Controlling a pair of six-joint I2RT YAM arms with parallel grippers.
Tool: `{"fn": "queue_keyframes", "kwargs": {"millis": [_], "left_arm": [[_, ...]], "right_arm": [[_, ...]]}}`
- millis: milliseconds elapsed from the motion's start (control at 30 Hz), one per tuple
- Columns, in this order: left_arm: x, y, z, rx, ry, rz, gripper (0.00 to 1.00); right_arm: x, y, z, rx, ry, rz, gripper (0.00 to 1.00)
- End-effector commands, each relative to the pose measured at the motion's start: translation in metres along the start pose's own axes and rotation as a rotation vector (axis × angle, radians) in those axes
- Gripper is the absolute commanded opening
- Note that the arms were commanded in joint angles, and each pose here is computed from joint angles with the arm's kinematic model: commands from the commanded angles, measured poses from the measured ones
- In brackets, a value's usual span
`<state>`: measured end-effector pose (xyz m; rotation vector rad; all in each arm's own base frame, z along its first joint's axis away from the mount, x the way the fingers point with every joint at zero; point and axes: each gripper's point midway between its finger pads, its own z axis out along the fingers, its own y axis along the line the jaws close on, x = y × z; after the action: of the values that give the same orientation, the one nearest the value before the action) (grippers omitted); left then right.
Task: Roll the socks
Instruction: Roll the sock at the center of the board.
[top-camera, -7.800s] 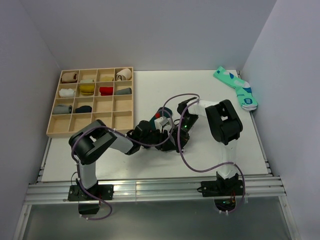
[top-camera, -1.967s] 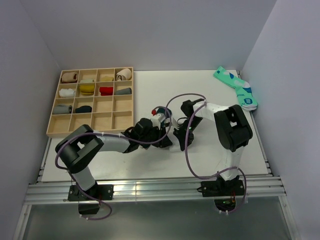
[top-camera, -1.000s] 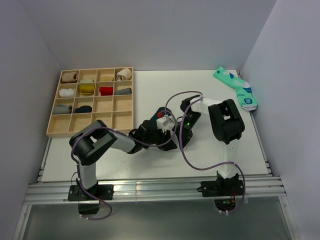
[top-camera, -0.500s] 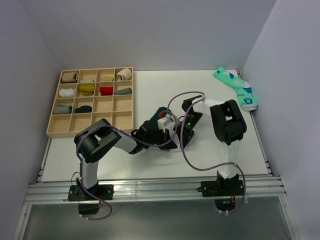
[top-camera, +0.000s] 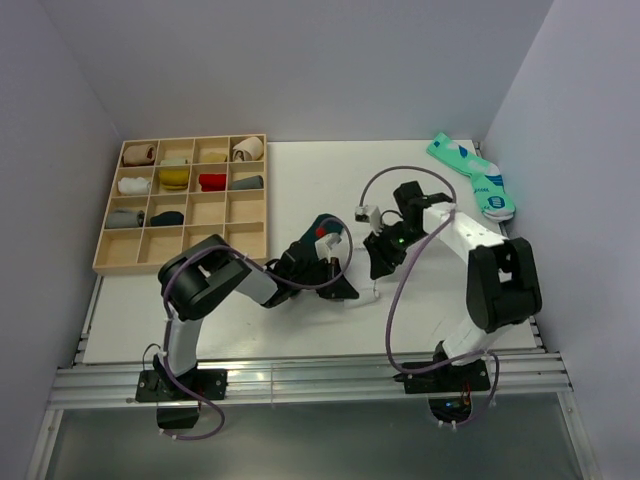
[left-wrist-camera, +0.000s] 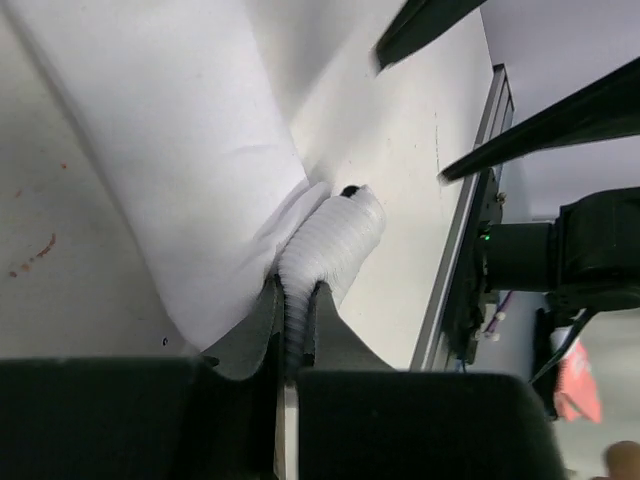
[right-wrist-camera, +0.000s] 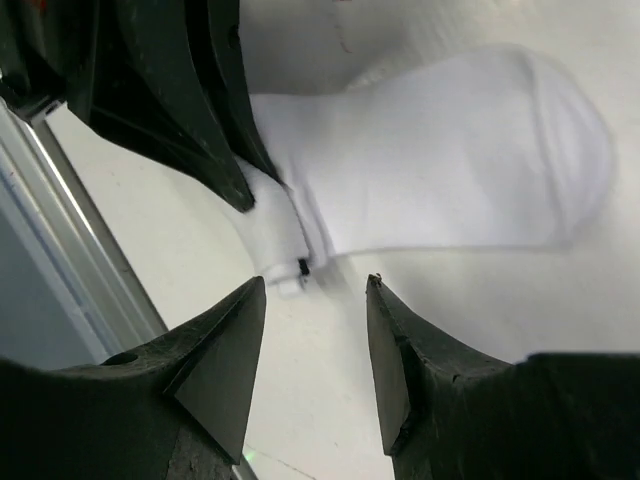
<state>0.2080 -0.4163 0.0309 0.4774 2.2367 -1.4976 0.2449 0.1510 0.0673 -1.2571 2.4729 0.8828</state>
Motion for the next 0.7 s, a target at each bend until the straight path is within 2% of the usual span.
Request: {"fn": "queue_keyframes", "kwargs": {"millis": [0, 233, 300, 667], "left_arm": [[0.045, 0.037, -0.007, -0.153, 0.143, -0.231, 0.0], [0.062, 0.051, -0.008, -0.262, 0.272, -0.436, 0.0], [0.061, 0.048, -0.004, -0.244, 0.301, -0.486, 0.0], [0.058, 0.052, -0.006, -0.256, 0.383, -0.592, 0.0]], "right_arm": [[-0.006, -0.012, -0.018, 0.079, -0.091, -0.053, 0.52], [0.019, -0.002, -0.018, 0.127, -0.117, -0.188, 0.51], [0.021, 0.002, -0.018, 0.138, -0.119, -0.244, 0.52], [0.035, 0.019, 0.001, 0.269, -0.162, -0.557, 0.52]]}}
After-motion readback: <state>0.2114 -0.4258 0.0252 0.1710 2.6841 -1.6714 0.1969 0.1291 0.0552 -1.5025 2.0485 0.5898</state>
